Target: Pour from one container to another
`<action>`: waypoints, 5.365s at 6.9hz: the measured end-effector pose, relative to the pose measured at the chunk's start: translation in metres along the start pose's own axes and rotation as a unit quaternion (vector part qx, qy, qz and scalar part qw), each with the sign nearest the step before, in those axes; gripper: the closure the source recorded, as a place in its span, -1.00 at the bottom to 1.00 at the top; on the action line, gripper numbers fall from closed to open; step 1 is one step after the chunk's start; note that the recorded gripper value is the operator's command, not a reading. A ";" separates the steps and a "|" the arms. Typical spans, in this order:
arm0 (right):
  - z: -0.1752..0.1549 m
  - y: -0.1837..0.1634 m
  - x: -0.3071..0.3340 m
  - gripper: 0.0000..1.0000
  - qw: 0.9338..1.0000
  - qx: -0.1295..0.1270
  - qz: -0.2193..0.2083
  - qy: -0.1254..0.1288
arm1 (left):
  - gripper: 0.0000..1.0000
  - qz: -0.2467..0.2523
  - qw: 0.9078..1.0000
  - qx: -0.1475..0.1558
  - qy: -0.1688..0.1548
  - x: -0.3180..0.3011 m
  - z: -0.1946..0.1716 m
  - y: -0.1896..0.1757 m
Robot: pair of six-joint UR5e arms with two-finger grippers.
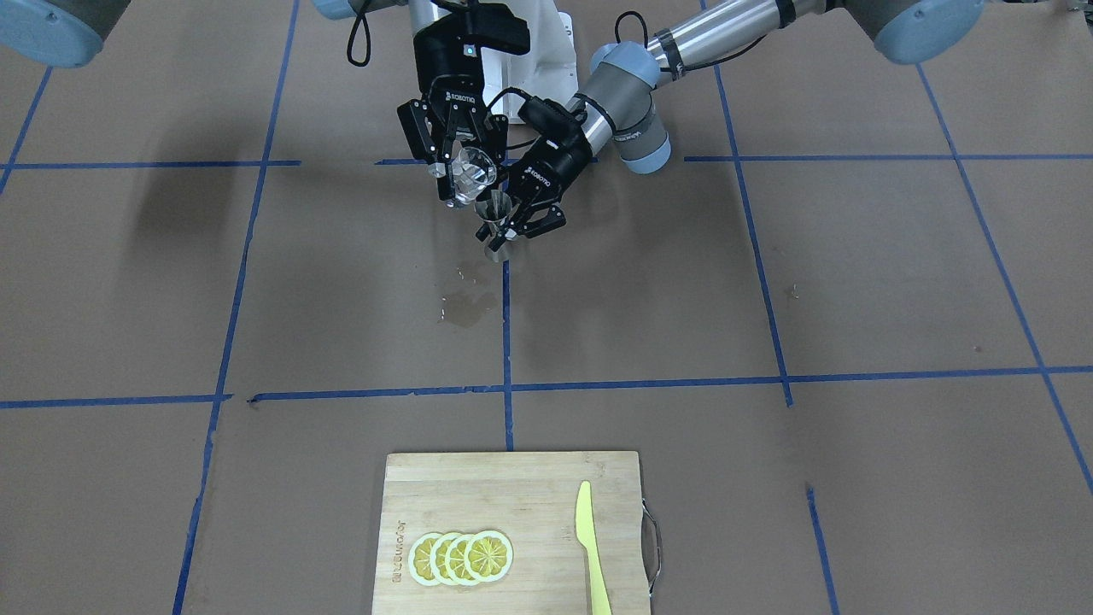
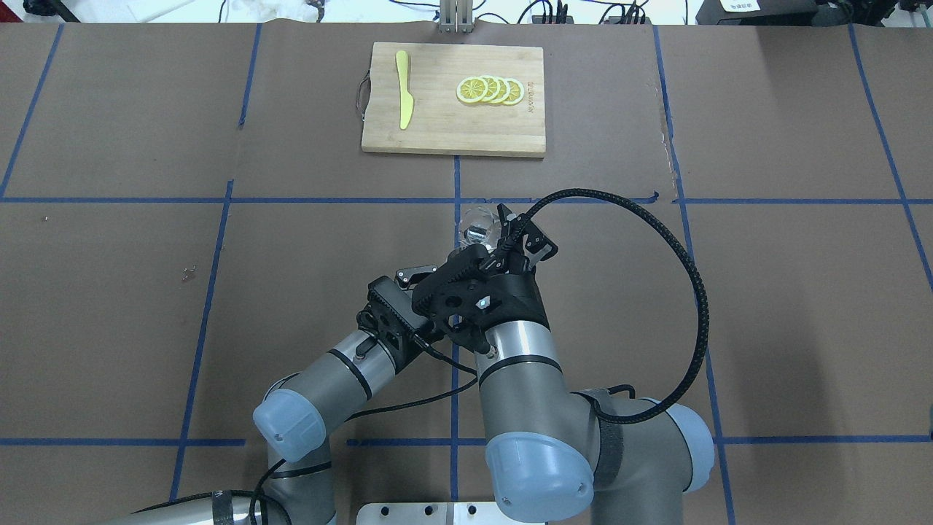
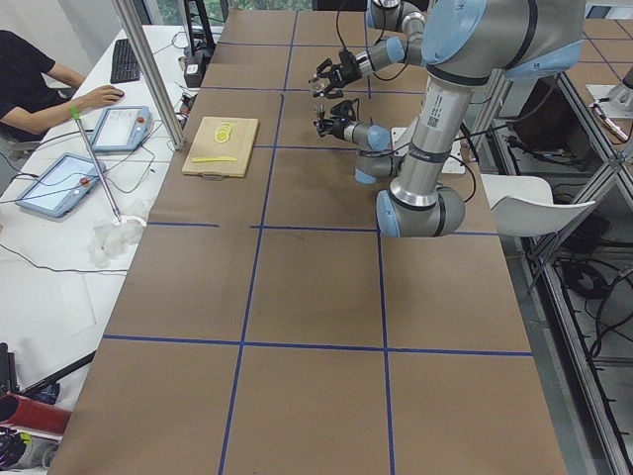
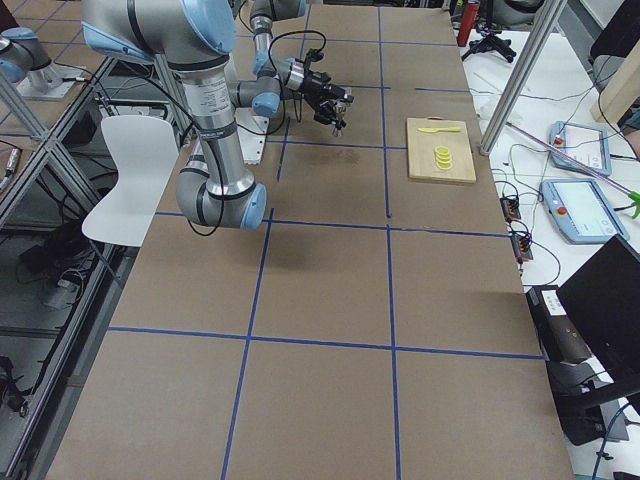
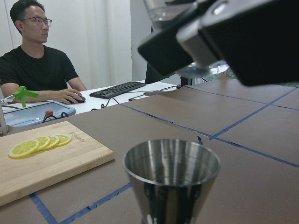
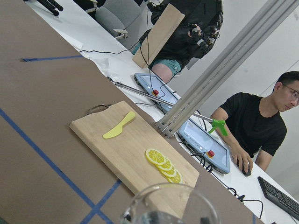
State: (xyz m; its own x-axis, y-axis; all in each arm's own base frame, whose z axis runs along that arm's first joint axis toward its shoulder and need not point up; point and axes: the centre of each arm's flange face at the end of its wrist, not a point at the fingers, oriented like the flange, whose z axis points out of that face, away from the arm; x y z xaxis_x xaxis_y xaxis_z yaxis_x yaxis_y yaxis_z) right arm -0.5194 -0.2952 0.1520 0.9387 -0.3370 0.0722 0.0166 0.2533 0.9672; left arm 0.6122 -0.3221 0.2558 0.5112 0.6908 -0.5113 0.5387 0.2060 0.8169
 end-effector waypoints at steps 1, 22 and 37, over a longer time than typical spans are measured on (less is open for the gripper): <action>-0.001 0.001 -0.002 1.00 1.000 0.001 -0.017 0.007 | 1.00 0.000 1.000 0.000 0.000 0.000 0.000 0.000; -0.009 0.003 0.002 1.00 0.969 0.013 -0.235 0.071 | 1.00 -0.002 1.000 0.002 0.001 0.002 0.002 -0.003; -0.017 -0.006 0.008 1.00 0.979 0.023 -0.192 0.064 | 1.00 -0.003 1.000 0.004 0.001 0.003 0.001 -0.005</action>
State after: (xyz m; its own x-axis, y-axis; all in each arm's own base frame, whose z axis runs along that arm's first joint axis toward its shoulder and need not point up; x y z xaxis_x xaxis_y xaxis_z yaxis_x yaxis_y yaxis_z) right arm -0.5063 -0.2835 0.1429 0.9017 -0.2823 -0.3274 0.3641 0.0877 0.9272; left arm 0.6116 -0.3221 0.2501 0.5070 0.6909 -0.5153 0.5473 0.2039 0.8117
